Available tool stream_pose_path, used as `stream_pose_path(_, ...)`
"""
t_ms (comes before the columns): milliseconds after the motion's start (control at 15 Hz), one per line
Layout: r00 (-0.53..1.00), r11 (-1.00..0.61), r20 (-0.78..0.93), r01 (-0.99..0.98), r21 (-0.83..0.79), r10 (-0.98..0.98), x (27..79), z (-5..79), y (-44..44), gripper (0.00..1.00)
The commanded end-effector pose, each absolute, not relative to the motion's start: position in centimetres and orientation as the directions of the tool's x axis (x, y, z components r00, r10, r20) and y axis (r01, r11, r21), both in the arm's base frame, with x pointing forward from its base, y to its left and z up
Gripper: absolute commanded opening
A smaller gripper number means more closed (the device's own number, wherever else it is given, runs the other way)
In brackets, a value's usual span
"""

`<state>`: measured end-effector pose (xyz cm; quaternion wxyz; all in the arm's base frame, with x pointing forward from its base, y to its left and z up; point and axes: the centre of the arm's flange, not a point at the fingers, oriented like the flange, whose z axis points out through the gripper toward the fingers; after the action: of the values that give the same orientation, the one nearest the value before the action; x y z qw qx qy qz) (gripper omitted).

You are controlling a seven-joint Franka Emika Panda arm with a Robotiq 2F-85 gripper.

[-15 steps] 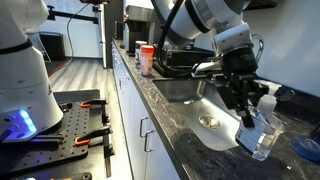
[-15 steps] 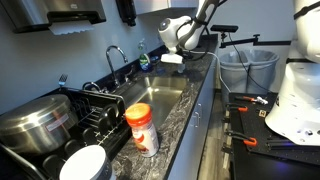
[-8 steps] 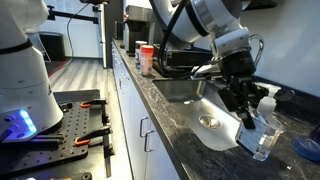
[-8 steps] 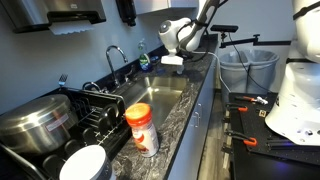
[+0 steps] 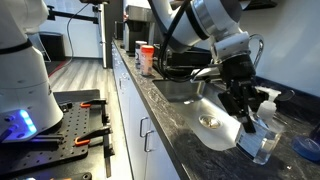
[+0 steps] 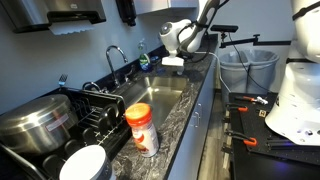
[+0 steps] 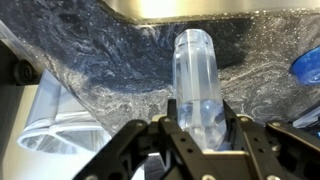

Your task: Move the hand sanitizer backwards.

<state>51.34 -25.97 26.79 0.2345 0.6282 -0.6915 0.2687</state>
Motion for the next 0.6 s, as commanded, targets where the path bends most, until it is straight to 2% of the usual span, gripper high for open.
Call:
stream_pose_path(0, -0.095, 0.043, 0.665, -0.995, -0.095, -0.741, 51.54, 27.00, -26.38, 0.17)
stream_pose_path(400, -0.085, 0.040, 0.663, -0.996, -0.082, -0.743, 51.54, 26.67, -26.37, 0.17)
stream_pose_path(467, -0.084, 0.041, 0.663, -0.996, -0.080, -0.743, 51.56, 26.63, -26.37, 0.20)
stream_pose_path(533, -0.083, 0.042, 0.663, -0.996, -0.078, -0.744, 51.56, 26.59, -26.38, 0.32)
